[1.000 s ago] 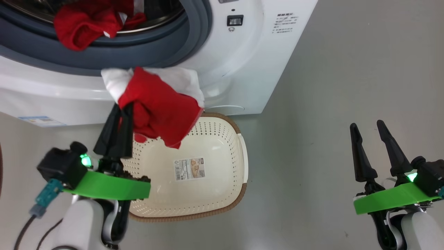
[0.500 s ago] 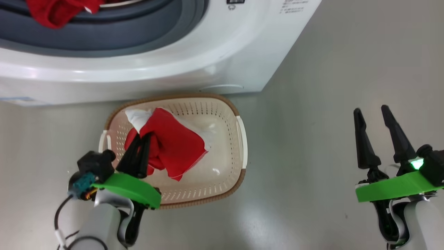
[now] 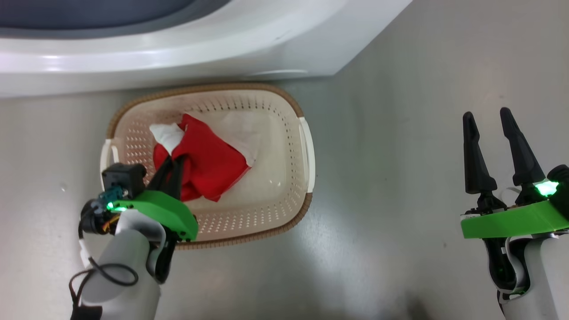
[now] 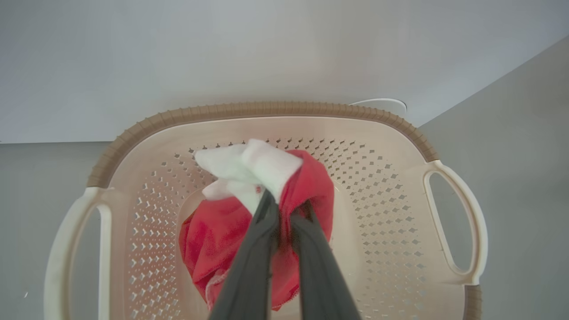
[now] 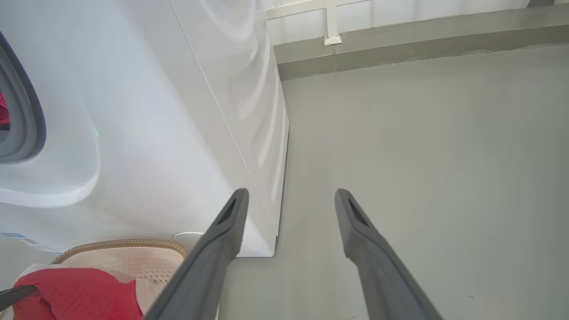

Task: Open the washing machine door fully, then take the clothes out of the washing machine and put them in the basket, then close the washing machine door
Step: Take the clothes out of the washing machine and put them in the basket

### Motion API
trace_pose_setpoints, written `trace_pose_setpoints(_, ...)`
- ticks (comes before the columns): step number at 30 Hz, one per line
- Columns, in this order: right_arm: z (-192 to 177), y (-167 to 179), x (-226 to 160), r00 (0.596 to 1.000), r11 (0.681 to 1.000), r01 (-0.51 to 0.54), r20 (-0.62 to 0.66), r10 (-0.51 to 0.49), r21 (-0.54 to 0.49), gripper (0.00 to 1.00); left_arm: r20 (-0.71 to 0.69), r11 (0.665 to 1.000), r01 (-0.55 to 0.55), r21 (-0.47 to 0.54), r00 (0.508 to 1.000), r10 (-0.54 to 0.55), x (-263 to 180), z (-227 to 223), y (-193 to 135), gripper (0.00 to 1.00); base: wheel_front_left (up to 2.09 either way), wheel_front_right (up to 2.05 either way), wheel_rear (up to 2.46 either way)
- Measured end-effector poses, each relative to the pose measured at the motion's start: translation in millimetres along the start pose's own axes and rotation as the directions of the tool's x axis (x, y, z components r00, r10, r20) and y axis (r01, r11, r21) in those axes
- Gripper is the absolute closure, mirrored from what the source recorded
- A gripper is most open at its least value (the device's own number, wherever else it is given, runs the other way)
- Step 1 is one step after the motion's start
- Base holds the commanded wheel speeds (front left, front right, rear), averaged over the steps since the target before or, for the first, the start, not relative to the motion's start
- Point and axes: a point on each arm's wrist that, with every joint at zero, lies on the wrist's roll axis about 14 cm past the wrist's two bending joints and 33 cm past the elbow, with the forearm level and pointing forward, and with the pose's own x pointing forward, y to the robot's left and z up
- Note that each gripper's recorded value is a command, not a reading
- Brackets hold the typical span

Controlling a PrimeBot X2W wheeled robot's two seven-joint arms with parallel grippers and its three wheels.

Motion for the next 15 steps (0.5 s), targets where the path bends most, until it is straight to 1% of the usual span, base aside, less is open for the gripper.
trace_pose_setpoints(8, -22.2, -8.2, 5.4, 0.999, 1.000, 0.020, -0.045, -0.020, -0.002, 0.00, -0.109, 1.000, -0.027, 0.013, 0.994, 0.028, 16.8, -33.1, 11.9, 1.00, 0.00, 0.00, 0.00)
trace_pose_setpoints(15, -29.5, -11.1, 10.4, 0.998, 1.000, 0.025, -0.055, -0.025, -0.005, 0.00, -0.145, 0.999, -0.037, 0.014, 0.989, 0.039, 26.2, -44.0, 16.9, 1.00, 0.00, 0.00, 0.00)
